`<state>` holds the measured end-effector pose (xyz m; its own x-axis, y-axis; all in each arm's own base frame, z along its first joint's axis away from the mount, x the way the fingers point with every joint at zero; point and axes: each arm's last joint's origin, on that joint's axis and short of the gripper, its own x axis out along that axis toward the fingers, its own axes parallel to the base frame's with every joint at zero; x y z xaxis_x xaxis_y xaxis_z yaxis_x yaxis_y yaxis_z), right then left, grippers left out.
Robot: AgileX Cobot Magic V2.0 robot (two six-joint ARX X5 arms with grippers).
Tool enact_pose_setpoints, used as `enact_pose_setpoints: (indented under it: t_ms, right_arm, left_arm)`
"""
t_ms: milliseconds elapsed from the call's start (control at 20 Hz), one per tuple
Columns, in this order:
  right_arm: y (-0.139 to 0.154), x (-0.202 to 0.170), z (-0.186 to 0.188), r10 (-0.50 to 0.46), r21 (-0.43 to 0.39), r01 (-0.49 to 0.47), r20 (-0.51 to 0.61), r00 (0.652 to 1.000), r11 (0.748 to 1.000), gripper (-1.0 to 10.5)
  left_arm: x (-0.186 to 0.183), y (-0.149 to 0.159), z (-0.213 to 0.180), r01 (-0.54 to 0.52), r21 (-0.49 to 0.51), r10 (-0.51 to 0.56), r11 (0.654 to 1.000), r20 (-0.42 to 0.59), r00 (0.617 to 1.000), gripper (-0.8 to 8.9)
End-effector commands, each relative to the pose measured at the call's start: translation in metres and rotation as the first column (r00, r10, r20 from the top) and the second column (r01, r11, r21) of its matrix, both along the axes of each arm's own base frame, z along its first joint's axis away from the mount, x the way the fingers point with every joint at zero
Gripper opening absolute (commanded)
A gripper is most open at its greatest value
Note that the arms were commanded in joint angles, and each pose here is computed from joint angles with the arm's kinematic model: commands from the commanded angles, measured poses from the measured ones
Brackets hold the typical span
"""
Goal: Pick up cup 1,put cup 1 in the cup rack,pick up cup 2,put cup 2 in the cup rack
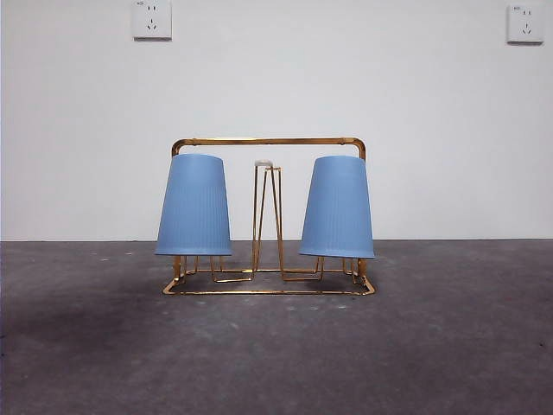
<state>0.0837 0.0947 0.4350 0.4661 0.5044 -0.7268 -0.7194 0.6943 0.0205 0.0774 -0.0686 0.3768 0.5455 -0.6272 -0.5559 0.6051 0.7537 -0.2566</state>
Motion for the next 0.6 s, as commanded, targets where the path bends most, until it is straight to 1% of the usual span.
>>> enact_pose_setpoints:
  t_ms: [50, 150, 200, 250, 300, 400, 450, 500, 600]
  right_arm:
    - [0.000, 0.000, -0.003, -0.010, -0.023, 0.010, -0.026, 1.000, 1.000, 0.0]
    - [0.001, 0.002, -0.004, -0.021, -0.034, 0.021, -0.019, 1.000, 0.999, 0.0]
    - [0.001, 0.002, -0.004, -0.029, -0.041, 0.029, -0.013, 0.999, 0.999, 0.0]
    - [0.001, 0.002, -0.004, -0.034, -0.044, 0.034, -0.009, 0.999, 0.998, 0.0]
    - [0.001, 0.002, -0.004, -0.034, -0.044, 0.034, -0.009, 0.999, 0.998, 0.0]
    - [0.001, 0.002, -0.004, -0.034, -0.044, 0.034, -0.008, 0.999, 0.998, 0.0]
    - [0.001, 0.002, -0.004, -0.035, -0.045, 0.035, -0.007, 0.999, 0.998, 0.0]
    - [0.001, 0.002, -0.004, -0.036, -0.045, 0.036, -0.006, 0.999, 0.998, 0.0]
    - [0.001, 0.002, -0.004, -0.036, -0.046, 0.036, -0.007, 0.999, 0.998, 0.0]
  left_arm:
    - [0.001, -0.001, 0.000, 0.000, -0.021, 0.000, 1.000, -0.012, 1.000, -0.03]
    - [0.003, -0.003, 0.000, 0.016, -0.004, -0.016, 1.000, -0.004, 1.000, -0.03]
    - [0.005, -0.003, 0.001, -0.008, 0.000, 0.008, 1.000, 0.016, 1.000, -0.03]
    - [0.008, -0.003, 0.004, -0.052, 0.017, 0.050, 0.999, 0.085, 0.995, -0.03]
    - [0.011, -0.003, 0.008, -0.097, 0.045, 0.087, 0.994, 0.184, 0.979, -0.03]
    - [0.017, -0.004, 0.018, -0.147, 0.066, 0.115, 0.987, 0.354, 0.928, -0.03]
    - [0.019, -0.003, 0.024, -0.158, 0.068, 0.113, 0.985, 0.434, 0.894, -0.03]
    - [0.020, 0.001, 0.030, -0.173, 0.080, 0.107, 0.982, 0.519, 0.848, -0.03]
    - [0.022, 0.013, 0.037, -0.213, 0.085, 0.105, 0.973, 0.660, 0.744, -0.03]
